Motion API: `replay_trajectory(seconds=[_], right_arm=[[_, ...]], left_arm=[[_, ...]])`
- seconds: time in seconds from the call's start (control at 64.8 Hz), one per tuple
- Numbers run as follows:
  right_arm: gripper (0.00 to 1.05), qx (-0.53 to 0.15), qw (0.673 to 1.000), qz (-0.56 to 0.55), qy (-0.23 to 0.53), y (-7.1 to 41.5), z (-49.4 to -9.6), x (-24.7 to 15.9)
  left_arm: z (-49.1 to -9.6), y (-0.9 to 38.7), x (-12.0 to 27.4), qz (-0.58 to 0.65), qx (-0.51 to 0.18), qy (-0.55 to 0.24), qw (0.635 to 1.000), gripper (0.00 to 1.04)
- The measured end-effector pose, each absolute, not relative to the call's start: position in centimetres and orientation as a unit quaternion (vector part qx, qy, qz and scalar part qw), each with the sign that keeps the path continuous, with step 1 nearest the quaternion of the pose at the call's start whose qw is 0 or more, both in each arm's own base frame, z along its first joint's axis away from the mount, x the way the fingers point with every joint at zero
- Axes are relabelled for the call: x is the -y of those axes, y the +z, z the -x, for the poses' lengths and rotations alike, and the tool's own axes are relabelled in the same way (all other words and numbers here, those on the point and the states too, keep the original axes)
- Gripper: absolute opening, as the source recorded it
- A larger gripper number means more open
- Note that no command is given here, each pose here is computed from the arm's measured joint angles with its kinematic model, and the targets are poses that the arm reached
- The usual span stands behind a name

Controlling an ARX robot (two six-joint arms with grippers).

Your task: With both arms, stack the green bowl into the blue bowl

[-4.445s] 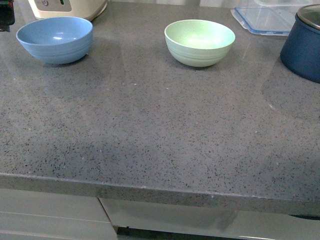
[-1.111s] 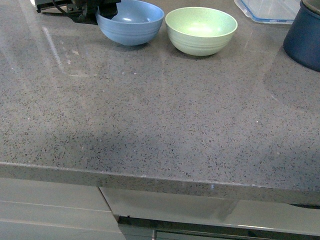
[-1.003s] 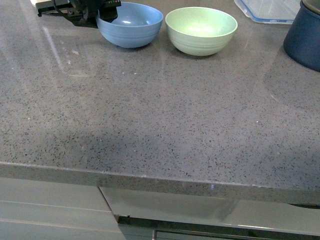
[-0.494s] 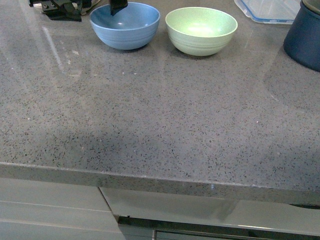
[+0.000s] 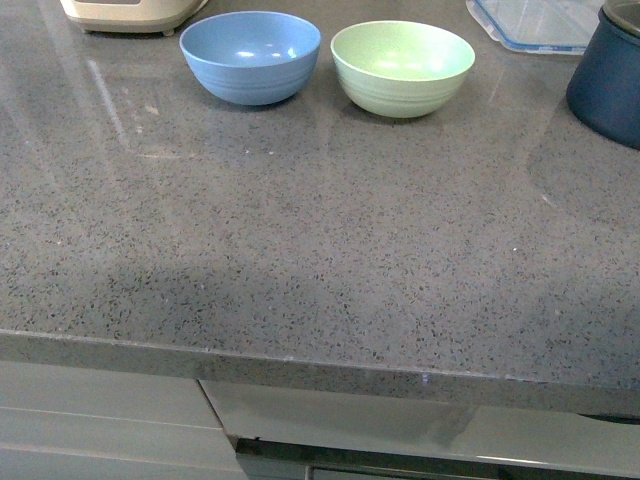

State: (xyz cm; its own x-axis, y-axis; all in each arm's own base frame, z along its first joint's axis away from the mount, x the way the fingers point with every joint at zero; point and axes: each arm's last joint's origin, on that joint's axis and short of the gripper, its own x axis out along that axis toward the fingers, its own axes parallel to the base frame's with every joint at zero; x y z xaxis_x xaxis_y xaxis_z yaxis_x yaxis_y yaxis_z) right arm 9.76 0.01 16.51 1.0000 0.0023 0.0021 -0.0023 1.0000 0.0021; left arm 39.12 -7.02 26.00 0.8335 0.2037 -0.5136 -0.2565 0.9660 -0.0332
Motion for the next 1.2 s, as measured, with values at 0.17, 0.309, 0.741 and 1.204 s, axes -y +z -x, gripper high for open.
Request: replay_trajectory(seconds=[0.17, 0.309, 0.741, 1.204], right_arm=[[0.95, 0.001, 1.0, -0.001, 0.001, 16.5, -9.8, 0.0], [0.95, 0.001, 1.0, -0.001, 0.001, 16.5, -9.8, 0.0], [0.95, 0.001, 1.0, -0.001, 0.001, 16.5, -9.8, 0.0], [0.95, 0.001, 1.0, -0.001, 0.001, 16.5, -9.8, 0.0]], left_arm=[[-32.3, 25.2, 6.5, 0.015, -0.29, 0.129, 0.948, 0.98], [-32.2, 25.2, 6.5, 0.012, -0.29, 0.131, 0.948, 0.98], [-28.7, 23.2, 4.5, 0.008, -0.001, 0.002, 1.0, 0.98], [-28.4, 23.1, 4.5, 0.003, 0.0, -0.001, 1.0, 0.91]])
